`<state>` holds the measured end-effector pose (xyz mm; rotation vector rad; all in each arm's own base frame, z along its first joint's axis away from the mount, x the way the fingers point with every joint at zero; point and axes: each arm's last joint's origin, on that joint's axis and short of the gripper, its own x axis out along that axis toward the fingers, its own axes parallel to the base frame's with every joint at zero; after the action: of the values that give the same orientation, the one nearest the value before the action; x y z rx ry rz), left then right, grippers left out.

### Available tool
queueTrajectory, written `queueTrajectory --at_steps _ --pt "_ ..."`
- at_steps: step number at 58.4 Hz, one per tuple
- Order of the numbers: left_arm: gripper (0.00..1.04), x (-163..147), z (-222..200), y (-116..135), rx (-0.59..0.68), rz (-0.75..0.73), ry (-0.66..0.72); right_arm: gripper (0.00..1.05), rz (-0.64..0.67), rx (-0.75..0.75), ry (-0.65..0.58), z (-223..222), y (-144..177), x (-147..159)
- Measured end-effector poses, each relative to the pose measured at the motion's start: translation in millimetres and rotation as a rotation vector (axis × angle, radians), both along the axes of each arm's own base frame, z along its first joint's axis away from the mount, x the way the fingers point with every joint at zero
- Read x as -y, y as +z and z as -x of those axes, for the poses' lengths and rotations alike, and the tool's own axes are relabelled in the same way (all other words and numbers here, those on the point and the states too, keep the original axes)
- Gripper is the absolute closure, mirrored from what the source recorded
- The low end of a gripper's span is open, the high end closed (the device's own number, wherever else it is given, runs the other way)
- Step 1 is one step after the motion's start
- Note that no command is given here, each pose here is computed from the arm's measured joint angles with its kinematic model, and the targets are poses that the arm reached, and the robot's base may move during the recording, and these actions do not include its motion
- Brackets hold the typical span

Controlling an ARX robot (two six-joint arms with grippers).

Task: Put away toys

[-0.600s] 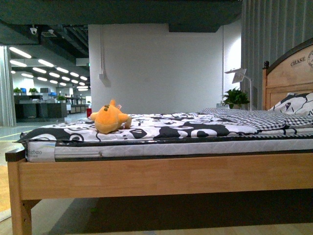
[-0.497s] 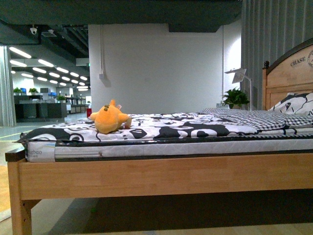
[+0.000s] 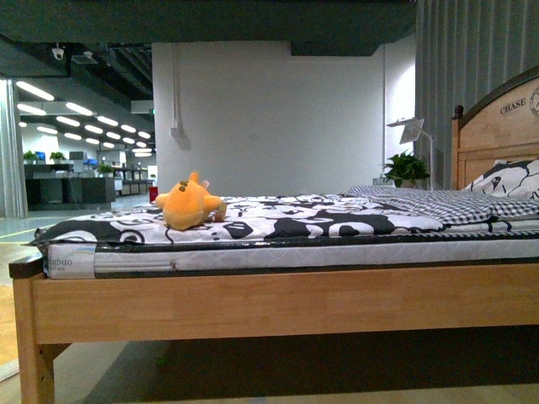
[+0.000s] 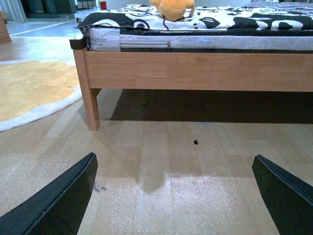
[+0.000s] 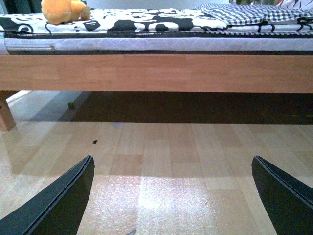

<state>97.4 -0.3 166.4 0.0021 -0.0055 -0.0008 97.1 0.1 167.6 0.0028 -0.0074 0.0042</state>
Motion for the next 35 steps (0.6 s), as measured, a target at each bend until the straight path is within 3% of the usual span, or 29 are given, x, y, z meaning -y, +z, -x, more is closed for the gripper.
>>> queueTrajectory --at_steps 35 --pt "0.06 0.0 0.0 0.0 0.000 0.000 0.000 0.06 0.000 0.000 0.000 0.0 0.0 0.0"
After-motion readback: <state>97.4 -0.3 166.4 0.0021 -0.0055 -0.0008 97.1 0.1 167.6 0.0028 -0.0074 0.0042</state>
